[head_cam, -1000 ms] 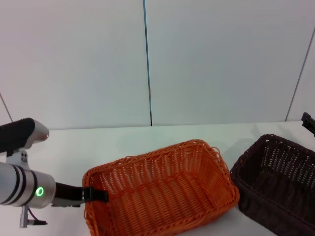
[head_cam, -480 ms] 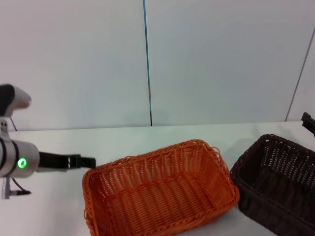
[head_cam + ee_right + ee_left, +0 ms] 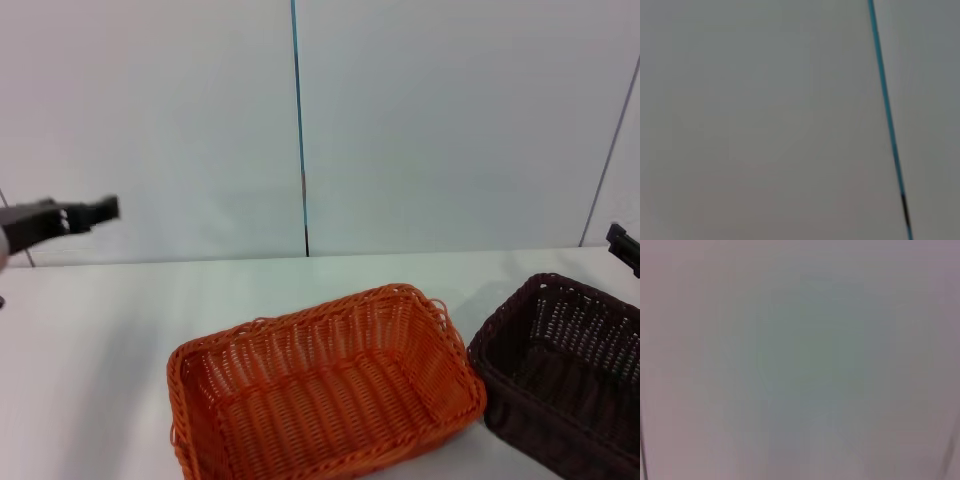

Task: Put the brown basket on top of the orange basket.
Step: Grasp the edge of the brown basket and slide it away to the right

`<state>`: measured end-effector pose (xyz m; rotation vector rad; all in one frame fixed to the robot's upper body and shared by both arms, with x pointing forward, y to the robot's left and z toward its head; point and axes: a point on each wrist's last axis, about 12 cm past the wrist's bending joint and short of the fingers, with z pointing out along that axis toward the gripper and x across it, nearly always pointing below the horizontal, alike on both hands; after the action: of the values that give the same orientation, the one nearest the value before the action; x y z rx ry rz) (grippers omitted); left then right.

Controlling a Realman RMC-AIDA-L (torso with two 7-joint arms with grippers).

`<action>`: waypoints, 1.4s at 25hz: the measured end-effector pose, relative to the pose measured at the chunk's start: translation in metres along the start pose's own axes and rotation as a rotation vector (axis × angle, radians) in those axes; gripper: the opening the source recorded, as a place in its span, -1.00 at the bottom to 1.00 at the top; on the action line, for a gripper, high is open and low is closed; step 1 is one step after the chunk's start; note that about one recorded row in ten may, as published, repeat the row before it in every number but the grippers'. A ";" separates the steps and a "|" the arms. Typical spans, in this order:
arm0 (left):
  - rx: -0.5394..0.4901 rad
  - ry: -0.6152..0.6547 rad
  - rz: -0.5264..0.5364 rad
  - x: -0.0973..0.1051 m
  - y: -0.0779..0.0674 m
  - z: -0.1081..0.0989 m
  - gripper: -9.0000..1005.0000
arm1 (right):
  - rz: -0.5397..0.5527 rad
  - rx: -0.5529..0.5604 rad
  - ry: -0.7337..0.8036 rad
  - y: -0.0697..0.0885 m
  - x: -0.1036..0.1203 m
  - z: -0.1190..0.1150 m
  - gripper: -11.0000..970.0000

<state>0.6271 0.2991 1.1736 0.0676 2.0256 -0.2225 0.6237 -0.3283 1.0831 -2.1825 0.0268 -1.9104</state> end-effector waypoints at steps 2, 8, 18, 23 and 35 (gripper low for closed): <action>-0.002 -0.106 -0.018 0.000 0.007 -0.004 0.72 | 0.009 0.018 0.017 -0.002 0.001 -0.001 0.57; 0.084 -0.331 -0.224 0.010 0.043 -0.018 0.72 | 0.063 0.078 0.082 -0.007 0.006 -0.006 0.57; 0.387 -0.244 -0.583 0.063 0.094 -0.034 0.72 | 0.254 0.182 0.149 -0.001 0.019 -0.023 0.57; 0.421 -0.111 -0.484 0.062 0.097 -0.044 0.72 | 0.255 0.225 0.119 0.006 0.038 -0.034 0.57; 0.333 -0.125 -0.513 0.088 0.117 -0.067 0.72 | 0.187 0.087 -0.135 0.019 0.108 -0.075 0.57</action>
<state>0.5453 0.4217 1.1097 -0.2548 1.8326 -0.8648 0.5681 -0.3774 1.1936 -2.1630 0.1175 -1.6316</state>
